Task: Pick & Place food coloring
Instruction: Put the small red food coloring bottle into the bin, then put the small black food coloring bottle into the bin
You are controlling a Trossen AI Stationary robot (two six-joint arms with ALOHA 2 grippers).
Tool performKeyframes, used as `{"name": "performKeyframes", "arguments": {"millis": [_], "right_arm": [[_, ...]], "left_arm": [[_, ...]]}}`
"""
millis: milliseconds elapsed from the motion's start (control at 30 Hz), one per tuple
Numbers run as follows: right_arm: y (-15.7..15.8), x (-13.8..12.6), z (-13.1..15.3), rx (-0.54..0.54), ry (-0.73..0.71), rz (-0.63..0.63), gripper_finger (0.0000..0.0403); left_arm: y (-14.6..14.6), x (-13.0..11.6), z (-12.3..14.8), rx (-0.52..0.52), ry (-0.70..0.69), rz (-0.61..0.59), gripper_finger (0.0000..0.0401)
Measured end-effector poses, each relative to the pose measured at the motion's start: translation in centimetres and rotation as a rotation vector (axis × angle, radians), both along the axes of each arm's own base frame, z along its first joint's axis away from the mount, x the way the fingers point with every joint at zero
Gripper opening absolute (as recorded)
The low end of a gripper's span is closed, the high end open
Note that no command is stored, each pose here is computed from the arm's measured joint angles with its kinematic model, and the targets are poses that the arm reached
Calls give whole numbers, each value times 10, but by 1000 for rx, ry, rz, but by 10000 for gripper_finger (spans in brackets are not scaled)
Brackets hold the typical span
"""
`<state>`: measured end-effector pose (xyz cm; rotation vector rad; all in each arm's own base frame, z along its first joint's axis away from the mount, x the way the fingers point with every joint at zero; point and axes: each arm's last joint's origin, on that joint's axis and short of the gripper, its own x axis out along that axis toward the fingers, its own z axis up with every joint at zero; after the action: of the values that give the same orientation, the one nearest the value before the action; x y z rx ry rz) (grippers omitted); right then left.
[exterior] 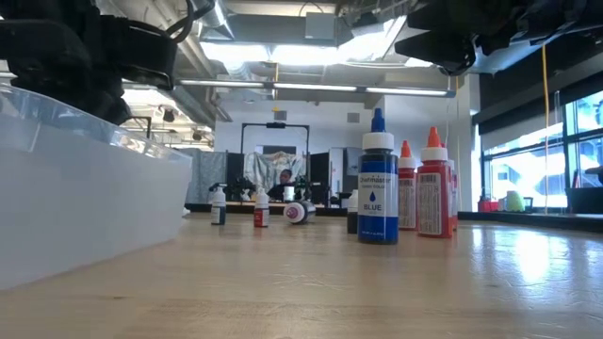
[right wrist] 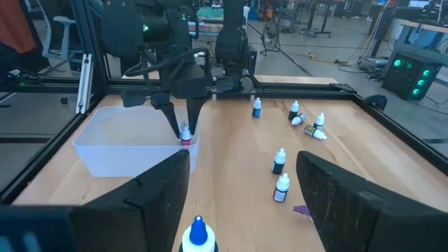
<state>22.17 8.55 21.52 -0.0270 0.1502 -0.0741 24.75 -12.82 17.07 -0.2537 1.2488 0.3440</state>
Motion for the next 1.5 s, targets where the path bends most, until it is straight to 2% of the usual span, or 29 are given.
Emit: {"name": "performKeyframes", "arguments": {"millis": [367,600,700,833,1000,1133,1300,1500], "right_arm": [[0,0,0,0,0,0,265],[0,0,0,0,0,0,265],[0,0,0,-1,0,0,265],[0,0,0,-2,0,1,265],[0,0,0,-4,1,1,265],[0,0,0,-4,1,1,265],[0,0,-1,-10,10,1,265],[0,0,-2,-16,19,1,265]], "left_arm": [[5,-7,29,-23,-120,8,117],[11,-5,48,87,-326,75,117],[13,0,52,165,-409,85,121],[23,6,53,197,-396,40,123],[42,14,53,181,-380,92,129],[55,18,52,146,-350,94,156],[69,22,52,194,-335,94,199],[78,26,53,184,-341,107,216]]}}
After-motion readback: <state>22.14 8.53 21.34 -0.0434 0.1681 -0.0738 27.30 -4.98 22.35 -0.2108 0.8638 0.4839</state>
